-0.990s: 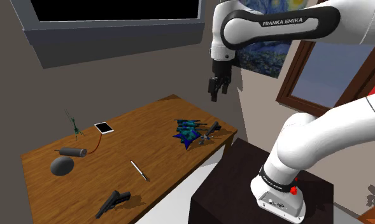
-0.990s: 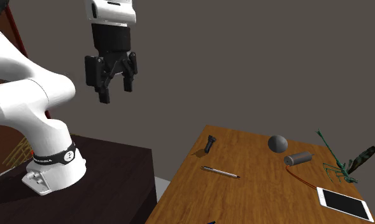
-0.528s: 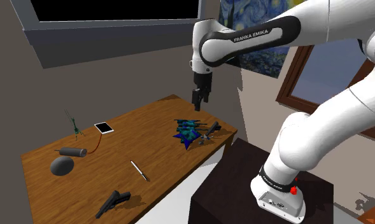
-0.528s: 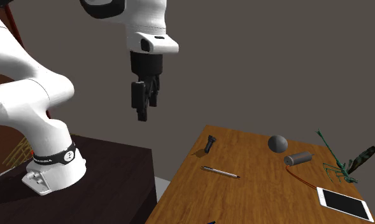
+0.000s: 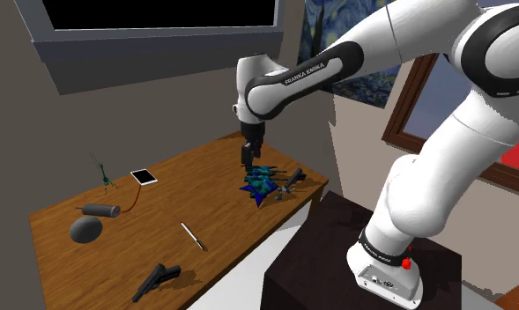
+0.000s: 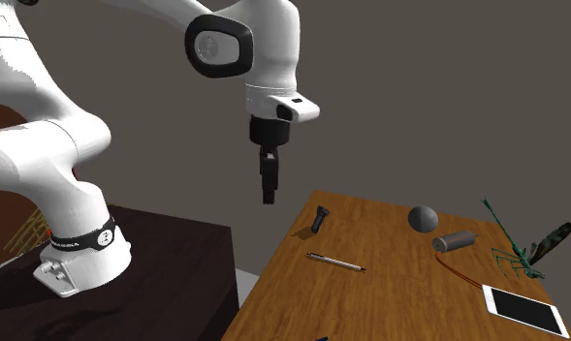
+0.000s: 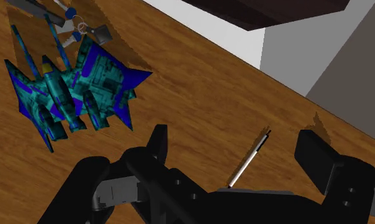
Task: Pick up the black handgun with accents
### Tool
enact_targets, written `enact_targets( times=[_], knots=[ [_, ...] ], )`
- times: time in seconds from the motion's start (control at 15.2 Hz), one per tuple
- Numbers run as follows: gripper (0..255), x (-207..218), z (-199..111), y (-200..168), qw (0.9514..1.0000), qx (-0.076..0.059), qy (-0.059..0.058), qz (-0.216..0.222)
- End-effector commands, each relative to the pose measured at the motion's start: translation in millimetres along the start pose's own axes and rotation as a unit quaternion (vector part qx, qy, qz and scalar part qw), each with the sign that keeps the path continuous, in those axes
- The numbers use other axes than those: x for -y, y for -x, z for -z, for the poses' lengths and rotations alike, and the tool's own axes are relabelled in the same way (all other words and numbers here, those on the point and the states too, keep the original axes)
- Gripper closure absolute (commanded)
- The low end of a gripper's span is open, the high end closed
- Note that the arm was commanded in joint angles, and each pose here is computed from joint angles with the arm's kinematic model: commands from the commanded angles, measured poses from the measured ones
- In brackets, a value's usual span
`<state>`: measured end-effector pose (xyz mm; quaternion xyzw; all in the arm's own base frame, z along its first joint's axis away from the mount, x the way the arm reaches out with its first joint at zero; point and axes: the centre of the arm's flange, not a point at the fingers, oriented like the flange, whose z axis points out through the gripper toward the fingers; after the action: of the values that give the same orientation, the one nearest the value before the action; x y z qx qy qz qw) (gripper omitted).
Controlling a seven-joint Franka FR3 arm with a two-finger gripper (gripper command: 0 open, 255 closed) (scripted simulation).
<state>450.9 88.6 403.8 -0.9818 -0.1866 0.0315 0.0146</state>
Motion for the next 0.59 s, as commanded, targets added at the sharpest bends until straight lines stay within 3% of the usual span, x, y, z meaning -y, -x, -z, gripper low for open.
enact_targets(
  times=[0.0, 0.53],
  knots=[
    [0, 9.2, -14.2, -17.8, 0.9997, -0.003, -0.001, 0.026],
    [0, 60.0, -72.3, -86.0, 0.9922, -0.012, -0.003, 0.124]
  ],
)
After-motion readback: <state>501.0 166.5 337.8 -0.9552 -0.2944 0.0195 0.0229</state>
